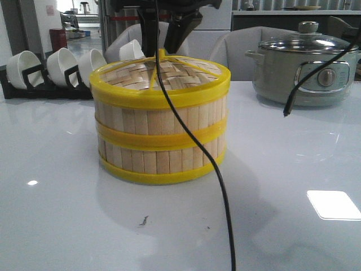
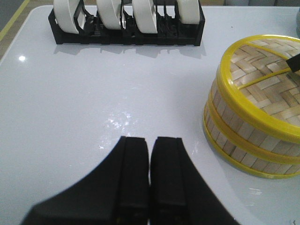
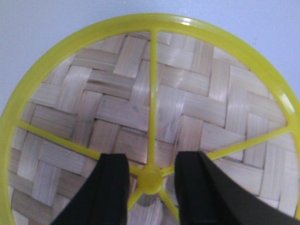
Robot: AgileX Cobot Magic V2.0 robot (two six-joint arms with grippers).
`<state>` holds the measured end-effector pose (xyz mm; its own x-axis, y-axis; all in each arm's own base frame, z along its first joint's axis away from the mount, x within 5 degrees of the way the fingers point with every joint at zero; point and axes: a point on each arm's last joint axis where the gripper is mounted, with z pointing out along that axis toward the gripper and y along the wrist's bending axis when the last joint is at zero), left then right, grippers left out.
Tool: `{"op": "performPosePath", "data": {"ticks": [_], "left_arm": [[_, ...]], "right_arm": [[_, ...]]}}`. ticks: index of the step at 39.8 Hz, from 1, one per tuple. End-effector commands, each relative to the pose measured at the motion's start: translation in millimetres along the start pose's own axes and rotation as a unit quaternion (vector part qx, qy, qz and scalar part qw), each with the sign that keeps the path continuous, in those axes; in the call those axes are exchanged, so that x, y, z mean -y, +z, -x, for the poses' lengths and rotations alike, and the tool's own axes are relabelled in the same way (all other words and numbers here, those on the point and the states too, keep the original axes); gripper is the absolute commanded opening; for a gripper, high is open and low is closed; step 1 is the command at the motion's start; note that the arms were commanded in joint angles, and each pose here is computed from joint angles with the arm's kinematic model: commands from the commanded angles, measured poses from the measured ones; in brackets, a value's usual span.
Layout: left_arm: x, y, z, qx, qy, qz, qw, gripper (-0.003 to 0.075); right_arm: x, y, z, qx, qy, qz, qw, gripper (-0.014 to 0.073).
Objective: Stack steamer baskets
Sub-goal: 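Carry the lid over the stack and lower it onto the top basket, then open the right gripper and lift it away from the lid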
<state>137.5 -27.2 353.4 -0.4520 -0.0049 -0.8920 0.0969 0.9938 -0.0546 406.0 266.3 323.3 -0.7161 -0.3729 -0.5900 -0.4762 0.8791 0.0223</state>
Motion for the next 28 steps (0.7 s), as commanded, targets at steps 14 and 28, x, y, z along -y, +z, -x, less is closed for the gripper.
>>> {"op": "performPosePath", "data": {"ticks": [14,28], "left_arm": [[3,-4,14,0.048,-0.004,-0.016,0.999,0.0085],[3,-4,14,0.048,-0.004,-0.016,0.999,0.0085]], "right_arm": [[0,-51,24,0.106,-0.005,0.007,0.994,0.0361],[30,-109,40,0.214,0.01,-0.02,0.977,0.036]]}}
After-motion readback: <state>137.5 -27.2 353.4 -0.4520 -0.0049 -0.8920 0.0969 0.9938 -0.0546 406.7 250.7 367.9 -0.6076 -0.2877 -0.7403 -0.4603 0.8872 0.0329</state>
